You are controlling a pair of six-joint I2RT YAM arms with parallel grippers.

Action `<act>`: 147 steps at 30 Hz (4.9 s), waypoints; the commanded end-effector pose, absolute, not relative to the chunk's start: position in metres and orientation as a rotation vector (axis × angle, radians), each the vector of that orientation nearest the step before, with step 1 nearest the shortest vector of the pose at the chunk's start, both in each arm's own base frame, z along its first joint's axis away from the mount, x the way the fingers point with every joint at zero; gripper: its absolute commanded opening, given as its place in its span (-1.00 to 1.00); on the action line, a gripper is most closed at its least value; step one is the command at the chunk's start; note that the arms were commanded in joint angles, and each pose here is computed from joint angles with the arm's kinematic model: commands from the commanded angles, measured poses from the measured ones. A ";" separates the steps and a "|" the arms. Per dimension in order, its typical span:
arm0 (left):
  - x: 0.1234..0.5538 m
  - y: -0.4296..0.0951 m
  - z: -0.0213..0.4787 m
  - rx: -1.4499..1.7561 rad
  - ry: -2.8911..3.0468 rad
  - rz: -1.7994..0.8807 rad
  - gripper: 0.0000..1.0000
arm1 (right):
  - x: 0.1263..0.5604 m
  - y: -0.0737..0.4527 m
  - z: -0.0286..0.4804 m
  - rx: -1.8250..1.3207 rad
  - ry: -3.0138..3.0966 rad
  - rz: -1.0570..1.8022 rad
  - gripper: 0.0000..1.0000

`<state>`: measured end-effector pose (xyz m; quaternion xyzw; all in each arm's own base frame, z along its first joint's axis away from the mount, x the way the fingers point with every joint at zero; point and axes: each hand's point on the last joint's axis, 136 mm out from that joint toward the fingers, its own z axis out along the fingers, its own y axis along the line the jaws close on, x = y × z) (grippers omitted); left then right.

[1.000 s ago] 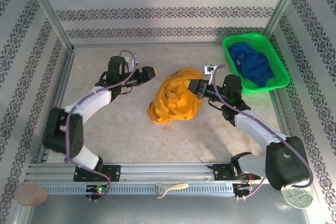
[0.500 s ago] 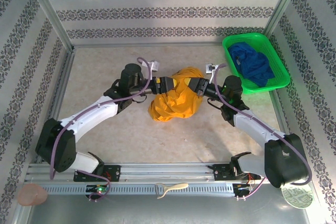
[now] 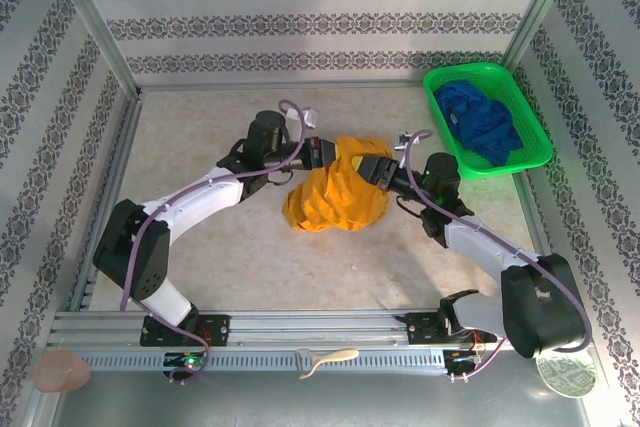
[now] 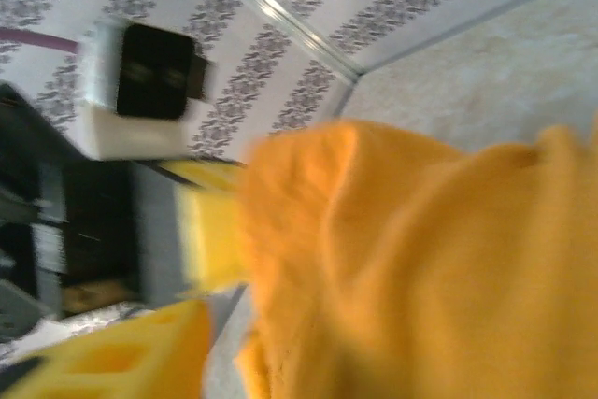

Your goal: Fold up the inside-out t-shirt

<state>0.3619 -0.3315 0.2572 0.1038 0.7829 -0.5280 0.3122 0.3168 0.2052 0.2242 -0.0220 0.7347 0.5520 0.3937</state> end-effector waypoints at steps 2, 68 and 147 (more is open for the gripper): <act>0.355 -0.332 0.336 0.259 1.856 -1.692 -1.00 | 0.325 0.189 0.175 0.022 1.945 1.250 0.24; 0.328 -0.288 0.233 0.332 2.085 -1.012 0.35 | 0.298 0.195 0.312 -0.120 1.683 1.176 -1.00; 0.351 -0.316 0.341 0.192 1.910 -1.780 -1.00 | 0.370 0.183 0.222 0.039 2.074 0.822 -1.00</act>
